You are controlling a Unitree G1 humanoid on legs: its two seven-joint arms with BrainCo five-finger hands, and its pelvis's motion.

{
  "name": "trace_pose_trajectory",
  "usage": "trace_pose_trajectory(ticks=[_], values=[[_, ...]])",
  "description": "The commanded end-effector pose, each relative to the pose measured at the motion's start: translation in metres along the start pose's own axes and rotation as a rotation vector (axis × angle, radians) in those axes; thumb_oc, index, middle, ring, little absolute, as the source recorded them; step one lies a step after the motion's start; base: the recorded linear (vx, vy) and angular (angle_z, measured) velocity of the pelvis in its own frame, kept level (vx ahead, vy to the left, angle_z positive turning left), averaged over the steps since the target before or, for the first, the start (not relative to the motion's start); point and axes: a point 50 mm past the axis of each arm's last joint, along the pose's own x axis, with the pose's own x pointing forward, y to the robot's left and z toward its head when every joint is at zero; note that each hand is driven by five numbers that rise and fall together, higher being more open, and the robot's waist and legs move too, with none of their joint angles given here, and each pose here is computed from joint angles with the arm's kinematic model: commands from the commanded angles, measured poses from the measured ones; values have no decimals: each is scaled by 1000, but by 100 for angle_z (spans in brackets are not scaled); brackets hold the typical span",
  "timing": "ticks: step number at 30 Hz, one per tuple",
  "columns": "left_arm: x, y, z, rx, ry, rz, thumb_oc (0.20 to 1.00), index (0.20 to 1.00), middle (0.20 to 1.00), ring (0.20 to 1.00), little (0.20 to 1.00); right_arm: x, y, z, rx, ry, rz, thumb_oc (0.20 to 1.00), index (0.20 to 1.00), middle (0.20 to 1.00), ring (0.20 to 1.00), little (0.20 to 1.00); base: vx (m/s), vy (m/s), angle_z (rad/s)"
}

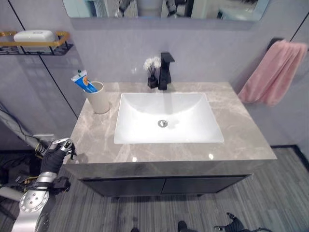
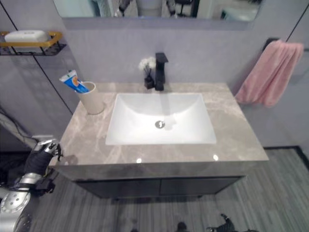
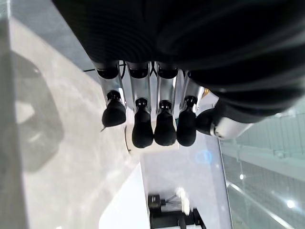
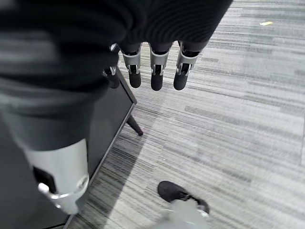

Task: Put brush and paste in cup on sink, flatten towel.

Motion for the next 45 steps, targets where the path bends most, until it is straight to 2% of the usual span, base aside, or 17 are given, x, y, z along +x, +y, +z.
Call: trace_pose_trajectory(ticks=[1,8,18,32,45], values=[[14,7,35,69,-182,24,200,200,200,200,200,-1,-12,-4,-34,-18,-14,1000,1000,1000,1000,1000,151,-103,61],[10,9,22,46,-127,53,200,200,200,200,200,-6,-7,-26,-66,68,12,1000,1000,1000,1000,1000,164,-112,49],[9,30,16,65,-92,179,200,200,200,200,200,-2,-15,-4,-82,-36,-26,1000,1000,1000,1000,1000,56,-52,5],[56,42,73,154,-302,252,200,200,200,200,200,1,-10,4,-131,-43,-9,1000,1000,1000,1000,1000,-57,2,0],[80,40,92,140,-332,236,200,200,200,200,200,5,-21,24,-99,-112,-52,1000,1000,1000,1000,1000,6,-39,2]])
